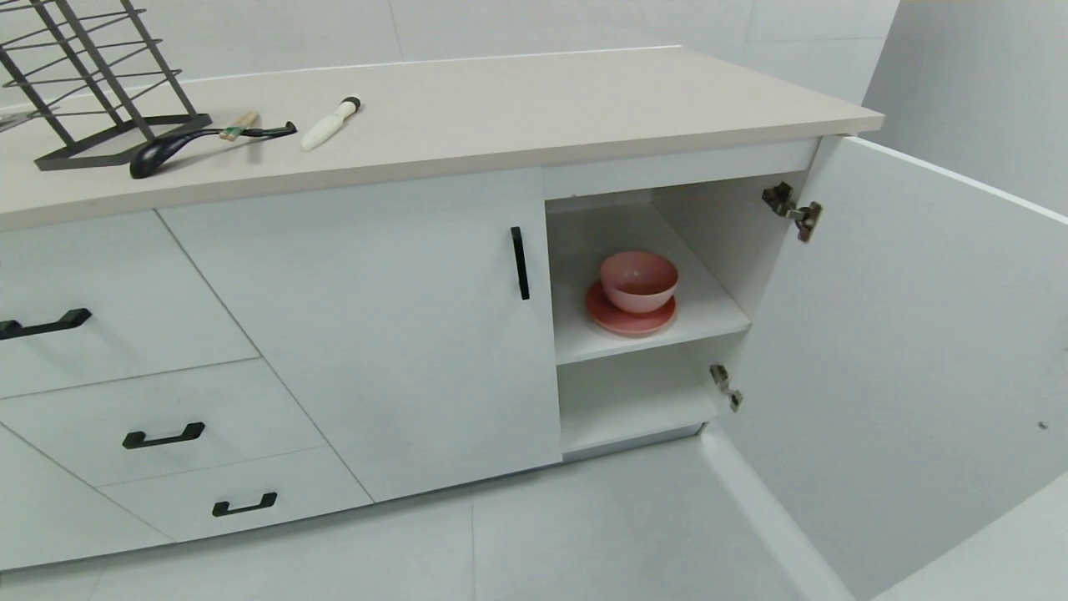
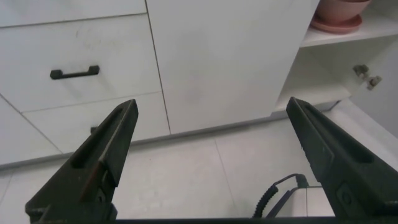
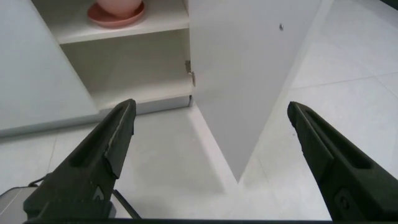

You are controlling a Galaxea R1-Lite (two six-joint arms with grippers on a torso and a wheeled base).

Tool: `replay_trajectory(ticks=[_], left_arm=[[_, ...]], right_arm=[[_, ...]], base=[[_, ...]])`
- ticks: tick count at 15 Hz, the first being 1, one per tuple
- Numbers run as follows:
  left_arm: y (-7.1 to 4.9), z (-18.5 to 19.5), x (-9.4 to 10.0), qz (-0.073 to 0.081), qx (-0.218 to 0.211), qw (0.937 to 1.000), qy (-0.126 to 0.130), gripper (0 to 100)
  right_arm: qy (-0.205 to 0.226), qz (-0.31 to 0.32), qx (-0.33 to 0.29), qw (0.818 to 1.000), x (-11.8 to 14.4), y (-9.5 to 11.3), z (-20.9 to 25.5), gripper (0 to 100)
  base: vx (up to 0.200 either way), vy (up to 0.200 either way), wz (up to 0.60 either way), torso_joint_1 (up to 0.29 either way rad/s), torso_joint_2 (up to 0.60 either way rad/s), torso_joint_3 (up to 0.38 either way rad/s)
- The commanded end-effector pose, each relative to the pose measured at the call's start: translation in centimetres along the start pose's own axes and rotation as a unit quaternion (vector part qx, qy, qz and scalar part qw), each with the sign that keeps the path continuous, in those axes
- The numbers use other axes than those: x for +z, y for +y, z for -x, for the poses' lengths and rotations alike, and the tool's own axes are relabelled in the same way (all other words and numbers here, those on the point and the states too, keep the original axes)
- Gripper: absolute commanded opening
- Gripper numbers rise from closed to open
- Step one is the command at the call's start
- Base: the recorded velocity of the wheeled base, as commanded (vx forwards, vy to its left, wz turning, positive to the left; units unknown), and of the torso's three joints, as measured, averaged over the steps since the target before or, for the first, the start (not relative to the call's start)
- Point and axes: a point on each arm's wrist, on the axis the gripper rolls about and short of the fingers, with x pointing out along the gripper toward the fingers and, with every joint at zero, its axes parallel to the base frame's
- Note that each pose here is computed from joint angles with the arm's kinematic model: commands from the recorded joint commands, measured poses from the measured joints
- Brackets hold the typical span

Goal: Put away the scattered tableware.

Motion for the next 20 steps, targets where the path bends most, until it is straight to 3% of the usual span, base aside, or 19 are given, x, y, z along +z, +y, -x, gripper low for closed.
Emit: replay_trajectory(ticks=[1, 13, 15, 20], left_arm=[[0.0, -0.01, 0.01, 0.001, 0.0, 1.0, 0.0, 100], [0.0, -0.01, 0.01, 0.002, 0.0, 1.0, 0.0, 100], [0.0, -0.01, 0.01, 0.002, 0.0, 1.0, 0.0, 100], [0.0, -0.01, 0.01, 0.007, 0.0, 1.0, 0.0, 100]], right_arm=[[0.002, 0.0, 0.0, 1.0, 0.01, 0.0, -0.02, 100], [0.002, 0.001, 0.0, 1.0, 0.01, 0.0, -0.02, 100], [-0.025, 0.0, 0.011, 1.0, -0.06, -0.05, 0.37, 100], [-0.024, -0.002, 0.008, 1.0, -0.12, -0.06, 0.36, 100]], base=[[0.0, -0.2, 0.0, 0.002, 0.0, 0.002], [0.0, -0.2, 0.0, 0.002, 0.0, 0.002], [0.0, -0.2, 0.0, 0.0, 0.0, 0.005], [0.0, 0.0, 0.0, 0.0, 0.0, 0.0]])
